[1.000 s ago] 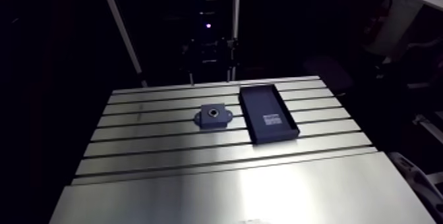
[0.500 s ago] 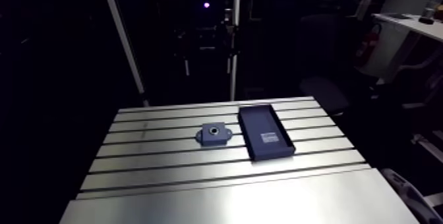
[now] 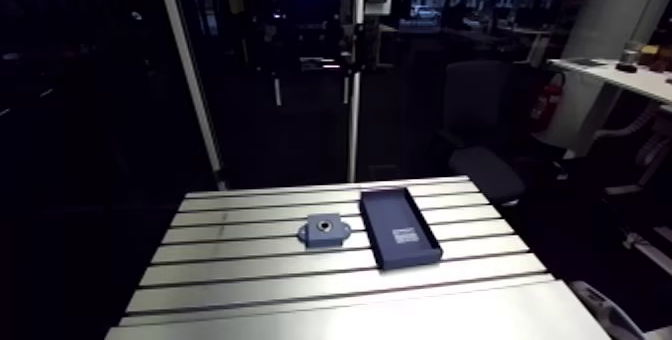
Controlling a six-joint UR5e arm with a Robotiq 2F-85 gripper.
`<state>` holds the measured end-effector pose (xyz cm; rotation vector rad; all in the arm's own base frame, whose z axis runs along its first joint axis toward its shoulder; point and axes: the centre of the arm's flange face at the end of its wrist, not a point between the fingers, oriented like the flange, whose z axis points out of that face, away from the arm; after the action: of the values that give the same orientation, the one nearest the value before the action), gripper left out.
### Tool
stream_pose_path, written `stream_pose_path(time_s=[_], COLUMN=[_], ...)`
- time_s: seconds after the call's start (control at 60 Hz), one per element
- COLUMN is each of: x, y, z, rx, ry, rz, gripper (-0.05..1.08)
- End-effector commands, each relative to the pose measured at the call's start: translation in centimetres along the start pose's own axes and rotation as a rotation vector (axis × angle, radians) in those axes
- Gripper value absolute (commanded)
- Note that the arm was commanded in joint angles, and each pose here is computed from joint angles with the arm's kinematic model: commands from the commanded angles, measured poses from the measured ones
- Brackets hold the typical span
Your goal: Pick up the bearing and press it into the housing until flush.
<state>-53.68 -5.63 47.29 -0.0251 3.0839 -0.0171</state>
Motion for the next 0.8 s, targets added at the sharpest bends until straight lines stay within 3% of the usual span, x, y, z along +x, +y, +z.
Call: stream_pose_path(time_s=[0.017,0.417,0.8], x=[-0.90,-1.28,-1.26], y=[-0.13,-0.26,-0.37], z=[-1.36,-1.02,-1.04], rx=[-0.003,0.002,0.005], ry=[0.011,-0.020,-0.018], rz=[0.000,-0.003,-0.003], gripper=[0.01,0.01,0.01])
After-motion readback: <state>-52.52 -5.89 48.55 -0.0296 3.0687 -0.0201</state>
